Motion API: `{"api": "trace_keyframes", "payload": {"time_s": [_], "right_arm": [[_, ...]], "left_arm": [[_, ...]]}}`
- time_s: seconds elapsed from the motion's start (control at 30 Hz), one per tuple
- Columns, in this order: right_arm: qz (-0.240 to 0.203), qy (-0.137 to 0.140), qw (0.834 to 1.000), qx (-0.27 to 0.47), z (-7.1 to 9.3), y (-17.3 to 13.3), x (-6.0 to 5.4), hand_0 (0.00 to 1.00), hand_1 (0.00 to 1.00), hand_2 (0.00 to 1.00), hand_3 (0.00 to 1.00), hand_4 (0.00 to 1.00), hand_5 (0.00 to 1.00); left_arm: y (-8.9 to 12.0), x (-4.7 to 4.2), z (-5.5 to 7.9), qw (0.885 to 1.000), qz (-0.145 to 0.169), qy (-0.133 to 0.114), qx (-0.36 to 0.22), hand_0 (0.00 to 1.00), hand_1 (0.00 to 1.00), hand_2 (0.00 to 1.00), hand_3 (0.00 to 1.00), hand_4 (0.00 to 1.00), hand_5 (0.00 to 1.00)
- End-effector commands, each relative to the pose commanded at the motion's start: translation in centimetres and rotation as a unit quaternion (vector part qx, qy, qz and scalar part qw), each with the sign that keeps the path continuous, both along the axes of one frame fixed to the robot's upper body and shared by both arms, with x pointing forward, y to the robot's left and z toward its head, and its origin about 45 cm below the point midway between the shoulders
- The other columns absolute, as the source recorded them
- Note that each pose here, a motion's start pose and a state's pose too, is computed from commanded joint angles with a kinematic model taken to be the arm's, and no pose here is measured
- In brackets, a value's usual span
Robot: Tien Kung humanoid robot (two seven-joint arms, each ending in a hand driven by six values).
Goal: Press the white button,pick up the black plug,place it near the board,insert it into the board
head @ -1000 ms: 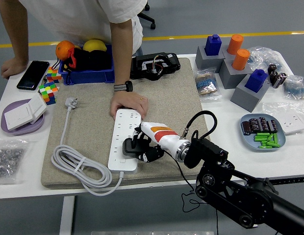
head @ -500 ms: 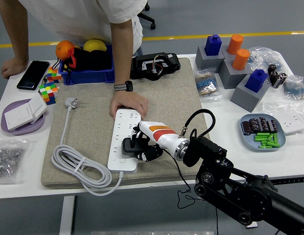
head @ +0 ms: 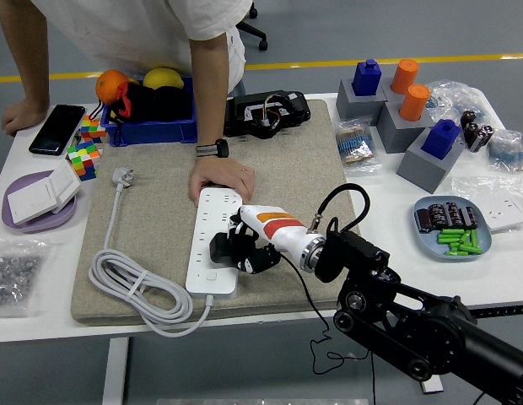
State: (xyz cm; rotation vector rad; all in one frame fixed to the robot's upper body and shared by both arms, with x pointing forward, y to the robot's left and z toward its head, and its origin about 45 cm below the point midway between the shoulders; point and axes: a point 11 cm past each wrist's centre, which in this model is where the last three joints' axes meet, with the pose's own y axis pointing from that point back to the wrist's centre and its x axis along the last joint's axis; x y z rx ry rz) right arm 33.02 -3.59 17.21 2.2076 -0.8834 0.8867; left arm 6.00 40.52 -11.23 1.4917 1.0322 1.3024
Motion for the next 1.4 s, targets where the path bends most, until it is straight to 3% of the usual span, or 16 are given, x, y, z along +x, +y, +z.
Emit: {"api": "trace_keyframes", "payload": {"time_s": [0.5, 1.4], "right_arm": [[0.010, 0.001, 1.000, -0.001, 0.18, 0.44, -0.46, 0.429, 0.452, 0.514, 0.540, 0.789, 0.002], [-0.001, 0.007, 1.000, -0.001, -0.19, -0.23, -0.17, 0.423, 0.451, 0.514, 0.540, 0.789, 0.002]], "left_arm": [[-0.04, -0.06, -0.03, 1.000, 0.005, -0.002, -0.001, 0.649, 0.639, 0.632, 0.676, 0.507, 0.113], [-0.25, 0.20, -0.06, 1.000, 0.008, -0.006, -0.002, 0.649, 0.638, 0.631, 0.675, 0.505, 0.115]]}}
